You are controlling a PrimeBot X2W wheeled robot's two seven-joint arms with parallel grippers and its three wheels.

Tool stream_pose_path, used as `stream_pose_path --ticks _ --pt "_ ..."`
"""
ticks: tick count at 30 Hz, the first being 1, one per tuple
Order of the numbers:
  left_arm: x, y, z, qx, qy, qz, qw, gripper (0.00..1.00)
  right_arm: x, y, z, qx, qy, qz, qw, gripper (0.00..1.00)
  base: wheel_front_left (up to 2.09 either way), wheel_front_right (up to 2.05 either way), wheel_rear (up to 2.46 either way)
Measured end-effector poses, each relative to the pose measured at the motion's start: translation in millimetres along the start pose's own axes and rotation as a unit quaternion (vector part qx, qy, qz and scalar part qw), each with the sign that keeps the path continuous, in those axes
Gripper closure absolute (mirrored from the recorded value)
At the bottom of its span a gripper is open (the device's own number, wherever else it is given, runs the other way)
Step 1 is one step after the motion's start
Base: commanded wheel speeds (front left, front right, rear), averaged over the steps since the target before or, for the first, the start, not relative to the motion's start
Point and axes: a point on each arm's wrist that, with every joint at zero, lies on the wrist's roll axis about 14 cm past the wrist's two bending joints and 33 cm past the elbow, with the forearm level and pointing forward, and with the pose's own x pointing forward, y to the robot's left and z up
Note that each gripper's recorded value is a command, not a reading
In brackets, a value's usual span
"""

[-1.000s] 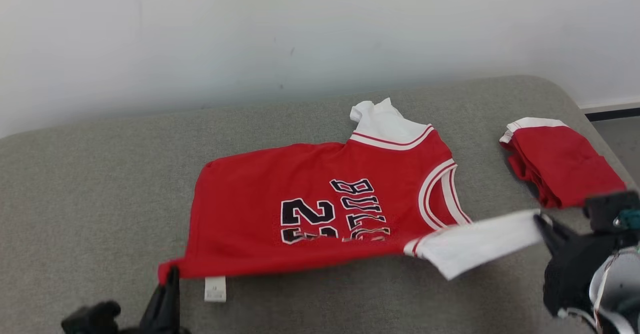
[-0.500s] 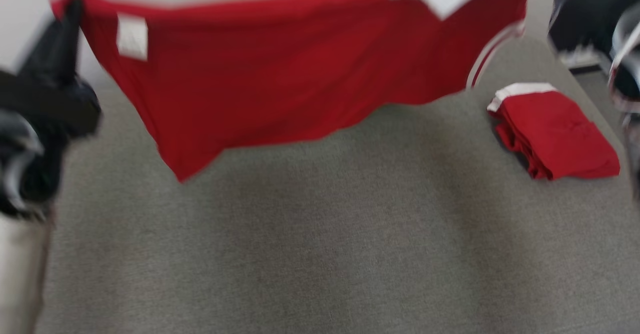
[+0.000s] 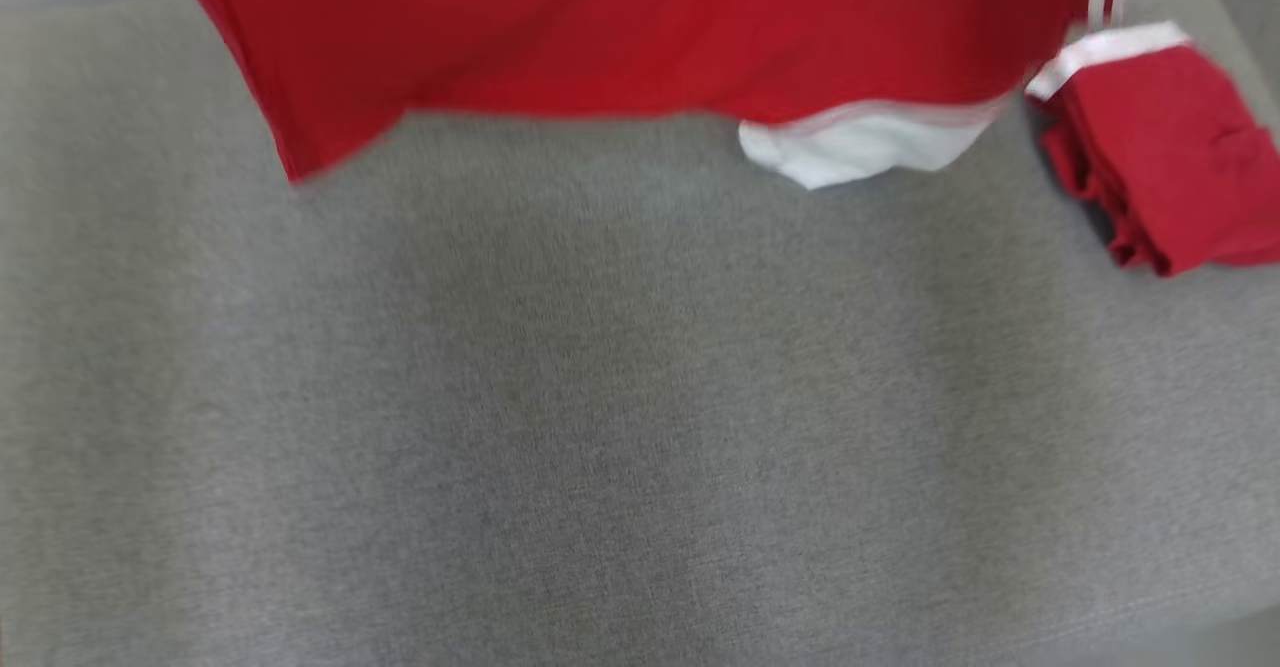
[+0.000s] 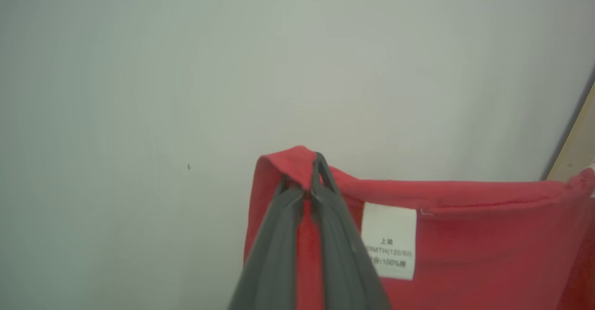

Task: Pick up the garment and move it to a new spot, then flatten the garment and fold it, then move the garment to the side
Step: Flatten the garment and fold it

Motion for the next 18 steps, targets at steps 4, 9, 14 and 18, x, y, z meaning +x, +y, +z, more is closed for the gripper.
stream_pose_path --ticks 4,9,14,18 --pt "13.4 20.6 -14.4 0.024 -0.009 0.016 1.0 1.0 17.6 -4.7 -14.9 0.017 -0.021 -0.019 0.999 1.0 0.0 0.0 0.0" --pt "39.4 56.8 -29.5 0.055 -0.081 0.059 0.993 1.0 48.0 -14.5 -12.6 0.028 -0.136 -0.078 0.987 1.0 0.0 0.0 0.0" --pt "50.9 78.0 -35.0 0.059 -0.15 0.073 0.984 1.0 65.2 -4.4 0.5 0.003 -0.218 -0.093 0.971 1.0 0.0 0.0 0.0" --pt "51.3 99.3 -76.7 0.061 -0.131 0.079 0.986 1.0 77.7 24.7 -45.8 -0.021 -0.19 -0.065 0.979 1.0 0.0 0.0 0.0"
